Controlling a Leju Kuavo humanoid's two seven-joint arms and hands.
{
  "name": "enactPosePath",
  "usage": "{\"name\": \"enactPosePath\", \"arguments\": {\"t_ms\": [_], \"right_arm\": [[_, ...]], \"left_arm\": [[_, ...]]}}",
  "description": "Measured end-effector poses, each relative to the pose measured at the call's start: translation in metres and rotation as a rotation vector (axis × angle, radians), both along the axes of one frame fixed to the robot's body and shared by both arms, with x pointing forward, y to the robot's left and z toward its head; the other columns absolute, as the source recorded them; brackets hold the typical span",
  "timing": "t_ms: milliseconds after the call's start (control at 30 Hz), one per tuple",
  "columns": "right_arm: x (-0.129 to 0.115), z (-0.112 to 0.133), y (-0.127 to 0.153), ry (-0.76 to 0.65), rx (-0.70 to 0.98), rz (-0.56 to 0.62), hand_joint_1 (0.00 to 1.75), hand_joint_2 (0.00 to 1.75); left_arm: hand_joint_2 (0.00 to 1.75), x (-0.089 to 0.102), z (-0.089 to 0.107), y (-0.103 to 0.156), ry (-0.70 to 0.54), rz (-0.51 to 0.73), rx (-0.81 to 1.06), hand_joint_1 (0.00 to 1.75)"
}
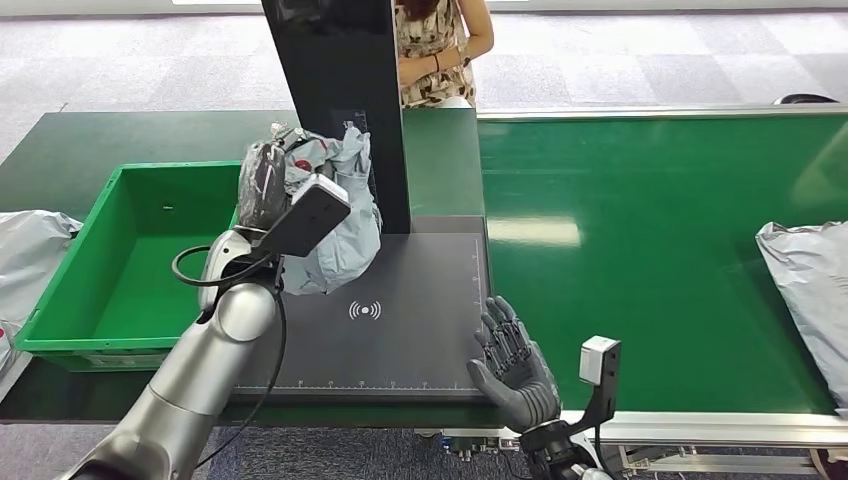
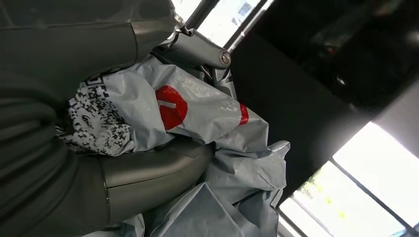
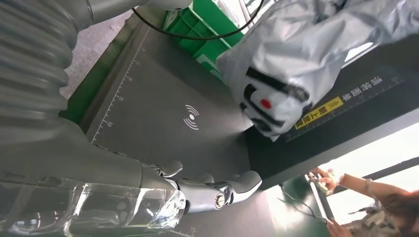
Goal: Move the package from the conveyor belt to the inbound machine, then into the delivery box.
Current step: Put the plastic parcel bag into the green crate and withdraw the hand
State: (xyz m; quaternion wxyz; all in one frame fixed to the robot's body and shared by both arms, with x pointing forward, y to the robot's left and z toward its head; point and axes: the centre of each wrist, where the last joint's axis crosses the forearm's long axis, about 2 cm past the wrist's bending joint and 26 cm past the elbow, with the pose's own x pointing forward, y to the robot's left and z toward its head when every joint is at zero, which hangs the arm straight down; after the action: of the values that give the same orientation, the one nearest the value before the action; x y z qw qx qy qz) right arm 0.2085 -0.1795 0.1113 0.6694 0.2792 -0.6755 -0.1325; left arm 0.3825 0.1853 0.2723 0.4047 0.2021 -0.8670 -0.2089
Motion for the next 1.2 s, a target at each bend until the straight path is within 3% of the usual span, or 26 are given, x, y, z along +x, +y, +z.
{"name": "enactPosePath", "arguments": {"t_ms": [333, 800, 967, 1200], "right_arm": [[-0.008, -0.007, -0.007, 0.013, 0.011, -0.046, 0.00, 1.75], [-0.009, -0.005, -0.013, 0.021, -0.001, -0.077, 0.00, 1.75], [-0.007, -0.003, -0.013, 0.014, -0.001, -0.075, 0.00, 1.75], [-0.006, -0.002, -0.012, 0.020, -0.005, -0.070, 0.00, 1.75]], "left_arm": [[1.75, 0.011, 0.044, 0.084, -0.152, 0.170, -0.197, 1.75], [1.75, 0.018, 0.079, 0.205, -0.264, 0.482, -0.338, 1.75], [1.75, 0.025, 0.079, 0.231, -0.235, 0.557, -0.327, 1.75], [1.75, 0.032, 0.060, 0.249, -0.113, 0.634, -0.291, 1.75]]}}
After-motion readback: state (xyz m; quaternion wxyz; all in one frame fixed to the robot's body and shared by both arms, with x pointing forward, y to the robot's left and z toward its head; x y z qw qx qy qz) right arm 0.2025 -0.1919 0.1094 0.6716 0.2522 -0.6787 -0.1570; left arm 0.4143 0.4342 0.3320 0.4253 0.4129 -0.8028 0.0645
